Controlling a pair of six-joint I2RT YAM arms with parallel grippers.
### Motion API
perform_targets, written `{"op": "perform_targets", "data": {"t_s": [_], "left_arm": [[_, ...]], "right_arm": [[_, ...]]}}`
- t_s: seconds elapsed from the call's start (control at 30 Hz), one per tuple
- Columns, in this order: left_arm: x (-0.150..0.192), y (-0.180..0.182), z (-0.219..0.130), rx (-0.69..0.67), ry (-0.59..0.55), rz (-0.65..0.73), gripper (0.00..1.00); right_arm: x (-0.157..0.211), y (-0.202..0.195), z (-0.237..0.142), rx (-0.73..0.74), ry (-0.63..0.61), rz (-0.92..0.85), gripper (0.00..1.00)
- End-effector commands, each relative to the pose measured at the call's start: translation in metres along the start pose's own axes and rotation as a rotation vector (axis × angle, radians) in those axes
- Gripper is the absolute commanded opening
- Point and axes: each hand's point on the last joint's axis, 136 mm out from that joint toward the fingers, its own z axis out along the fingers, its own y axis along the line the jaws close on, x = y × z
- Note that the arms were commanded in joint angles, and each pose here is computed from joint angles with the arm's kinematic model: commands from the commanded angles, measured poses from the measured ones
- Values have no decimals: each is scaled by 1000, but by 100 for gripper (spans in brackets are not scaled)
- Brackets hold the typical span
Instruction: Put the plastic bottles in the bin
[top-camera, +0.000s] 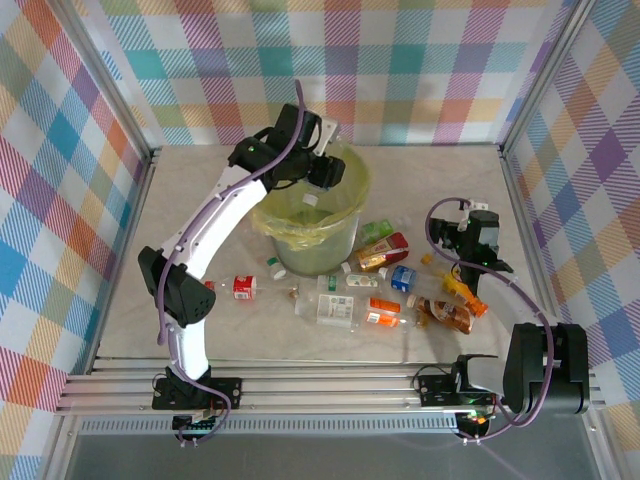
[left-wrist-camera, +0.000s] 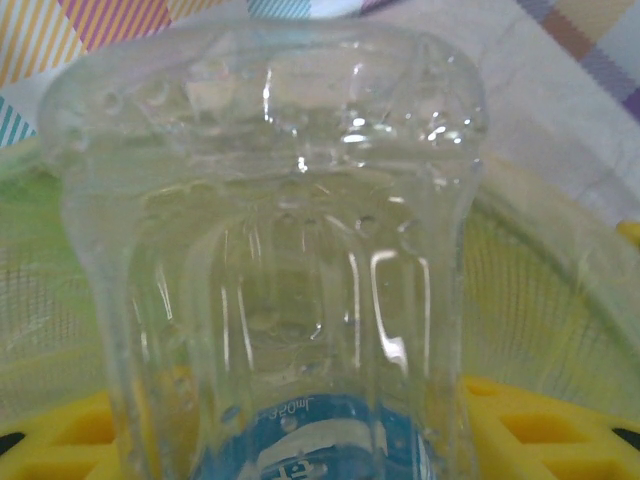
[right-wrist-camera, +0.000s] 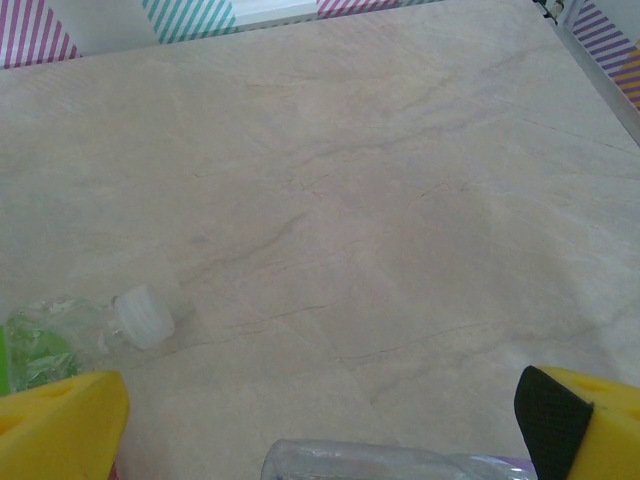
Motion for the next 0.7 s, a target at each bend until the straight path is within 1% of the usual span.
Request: {"op": "perform_targets", "data": {"t_s": [0.0,0.2,0.37,0.67], "left_arm": [[18,-4,1,3,64,105,42],[44,9,24,-53,173,160,42],[62,11,41,-50,241,188,42],[85,18,73,-51,336,206,46]], "right_arm": [[-16,5,0,-7,-33,-9,100],[-15,4,2,-6,-29,-11,100],[-13,5,5,-7,-17,-14,100],[-13,5,6,-5,-13,-15,100]]}}
